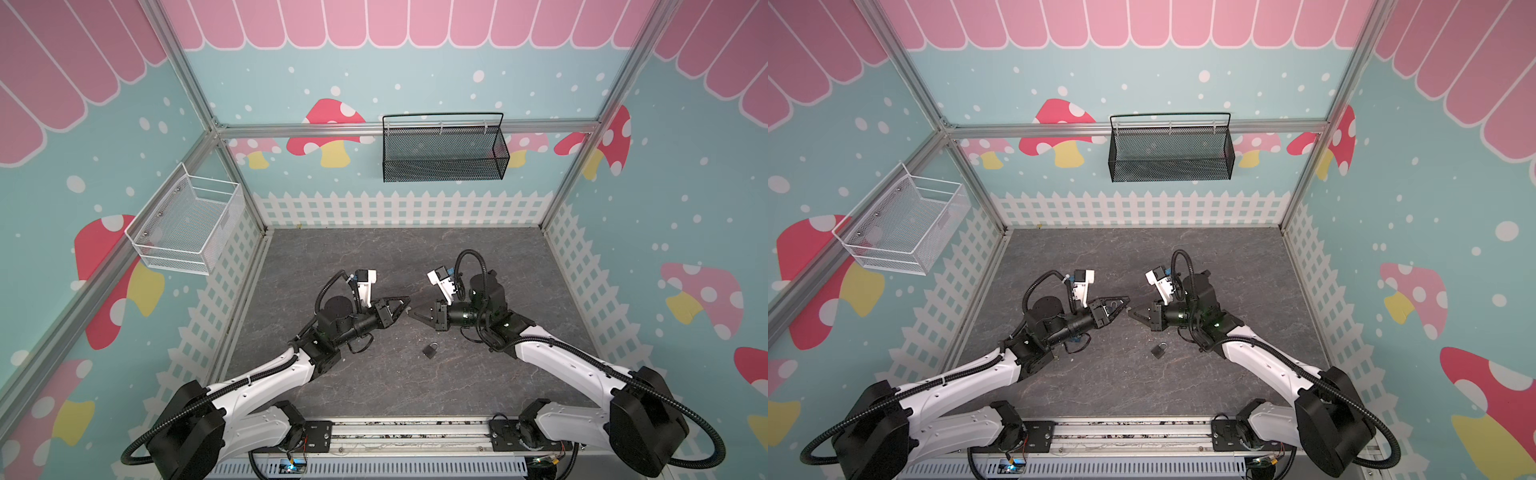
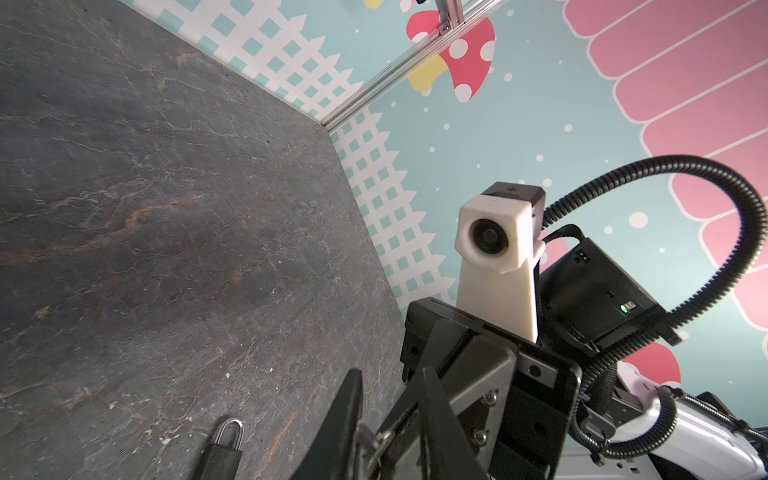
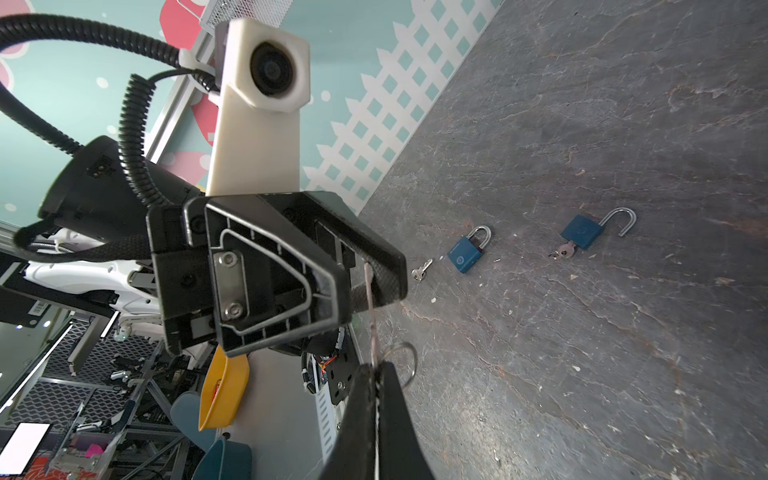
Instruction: Unlock with the key
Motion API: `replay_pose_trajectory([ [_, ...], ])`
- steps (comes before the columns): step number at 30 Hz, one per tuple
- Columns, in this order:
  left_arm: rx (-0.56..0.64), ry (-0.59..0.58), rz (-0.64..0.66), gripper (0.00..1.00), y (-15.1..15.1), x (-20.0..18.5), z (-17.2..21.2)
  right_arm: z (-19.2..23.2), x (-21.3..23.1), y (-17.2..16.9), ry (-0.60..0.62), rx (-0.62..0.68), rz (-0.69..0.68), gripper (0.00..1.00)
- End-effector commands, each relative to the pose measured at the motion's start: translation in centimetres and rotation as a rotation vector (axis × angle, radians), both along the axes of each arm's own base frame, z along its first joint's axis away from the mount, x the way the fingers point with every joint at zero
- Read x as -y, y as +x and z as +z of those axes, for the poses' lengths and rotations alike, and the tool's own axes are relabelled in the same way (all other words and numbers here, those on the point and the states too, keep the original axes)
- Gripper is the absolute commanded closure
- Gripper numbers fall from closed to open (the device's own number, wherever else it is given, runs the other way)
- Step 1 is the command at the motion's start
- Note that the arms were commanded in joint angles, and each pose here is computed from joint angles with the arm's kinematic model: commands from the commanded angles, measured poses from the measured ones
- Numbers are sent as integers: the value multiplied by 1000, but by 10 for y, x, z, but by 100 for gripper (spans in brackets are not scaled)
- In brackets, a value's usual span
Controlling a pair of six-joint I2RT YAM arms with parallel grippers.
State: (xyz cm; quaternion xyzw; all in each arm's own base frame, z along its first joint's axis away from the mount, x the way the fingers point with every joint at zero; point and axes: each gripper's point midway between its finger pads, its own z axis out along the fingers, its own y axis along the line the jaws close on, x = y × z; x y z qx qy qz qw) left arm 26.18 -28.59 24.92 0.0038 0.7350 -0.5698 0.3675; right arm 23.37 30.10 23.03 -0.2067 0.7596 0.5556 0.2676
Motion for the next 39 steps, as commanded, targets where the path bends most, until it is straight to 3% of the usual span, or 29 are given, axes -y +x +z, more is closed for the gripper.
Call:
replay_pose_trajectory([
  [1,28,-2,0,80,-2,-1,4,-1,2,0,17,-13,-3,100],
  [19,29,14,5,100,-2,-2,1,2,5,2,26,-5,-19,100],
  [26,70,14,-12,100,-4,0,9,3,8,2,23,12,-25,99],
  [39,155,46,-66,100,-10,5,28,16,12,-4,47,89,16,67],
])
